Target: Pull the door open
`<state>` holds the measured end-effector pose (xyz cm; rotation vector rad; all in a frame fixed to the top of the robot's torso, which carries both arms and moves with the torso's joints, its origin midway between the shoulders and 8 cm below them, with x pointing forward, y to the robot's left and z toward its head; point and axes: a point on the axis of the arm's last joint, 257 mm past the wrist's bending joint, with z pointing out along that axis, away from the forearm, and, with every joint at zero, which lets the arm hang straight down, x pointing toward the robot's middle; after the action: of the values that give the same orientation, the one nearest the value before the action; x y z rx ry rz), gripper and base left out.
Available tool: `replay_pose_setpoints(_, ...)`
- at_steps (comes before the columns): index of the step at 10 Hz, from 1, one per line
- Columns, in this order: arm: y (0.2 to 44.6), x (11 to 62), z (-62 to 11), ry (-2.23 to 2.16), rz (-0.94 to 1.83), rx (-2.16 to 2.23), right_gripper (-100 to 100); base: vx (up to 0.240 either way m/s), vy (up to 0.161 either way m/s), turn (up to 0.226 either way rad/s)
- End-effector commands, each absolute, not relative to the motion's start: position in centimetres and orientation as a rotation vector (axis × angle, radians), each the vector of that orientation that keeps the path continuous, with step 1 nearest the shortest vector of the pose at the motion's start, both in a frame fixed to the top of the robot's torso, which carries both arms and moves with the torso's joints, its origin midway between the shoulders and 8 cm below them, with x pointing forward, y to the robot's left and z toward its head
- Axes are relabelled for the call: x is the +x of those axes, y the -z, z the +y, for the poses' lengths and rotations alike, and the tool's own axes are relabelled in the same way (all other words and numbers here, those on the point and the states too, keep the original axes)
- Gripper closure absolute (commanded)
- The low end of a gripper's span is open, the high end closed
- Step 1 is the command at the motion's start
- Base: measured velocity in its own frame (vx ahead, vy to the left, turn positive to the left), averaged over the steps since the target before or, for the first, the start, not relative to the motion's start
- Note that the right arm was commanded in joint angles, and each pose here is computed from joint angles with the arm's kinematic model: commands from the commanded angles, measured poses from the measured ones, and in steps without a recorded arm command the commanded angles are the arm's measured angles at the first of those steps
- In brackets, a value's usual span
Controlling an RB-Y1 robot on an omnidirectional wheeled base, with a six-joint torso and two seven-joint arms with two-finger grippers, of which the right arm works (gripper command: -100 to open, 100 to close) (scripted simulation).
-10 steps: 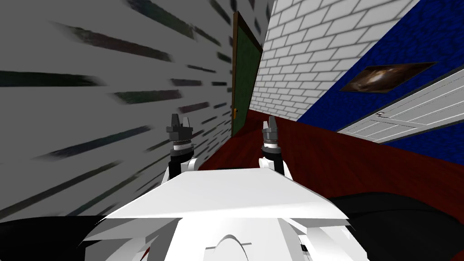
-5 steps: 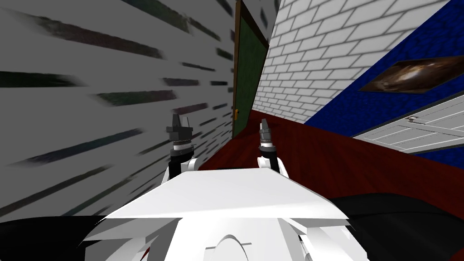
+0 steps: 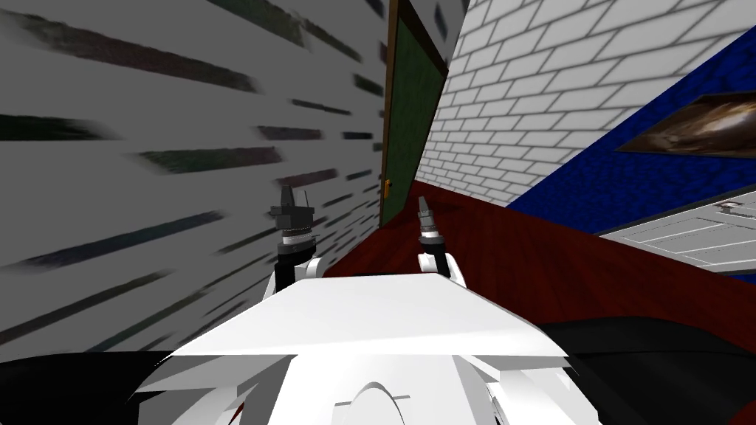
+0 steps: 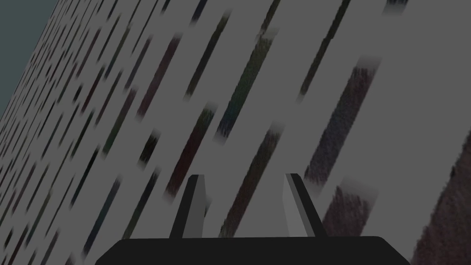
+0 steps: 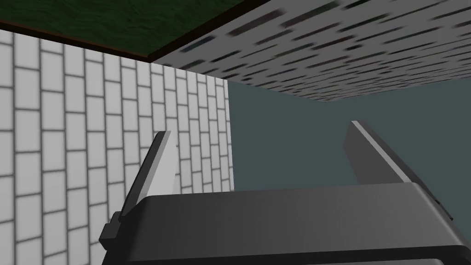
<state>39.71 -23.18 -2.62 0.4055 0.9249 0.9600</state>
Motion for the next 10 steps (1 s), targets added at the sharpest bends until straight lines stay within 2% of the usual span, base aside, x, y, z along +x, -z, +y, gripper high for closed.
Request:
replay_pose_setpoints(1,3.6,40.4,-22.9,-0.933,0.949,0.393,-100,0.099,-0.091,0.079)
replay_pose_setpoints(3,5.0,41.5,-22.7,-0.887,0.989,0.370,-100,0.111,-0.078,0.117)
replay_pose_setpoints(7,8.1,43.6,-22.3,-0.794,1.068,0.318,-100,0.125,-0.135,0.142)
replay_pose_setpoints(10,9.6,44.7,-22.2,-0.746,1.108,0.290,-100,0.093,-0.086,0.077)
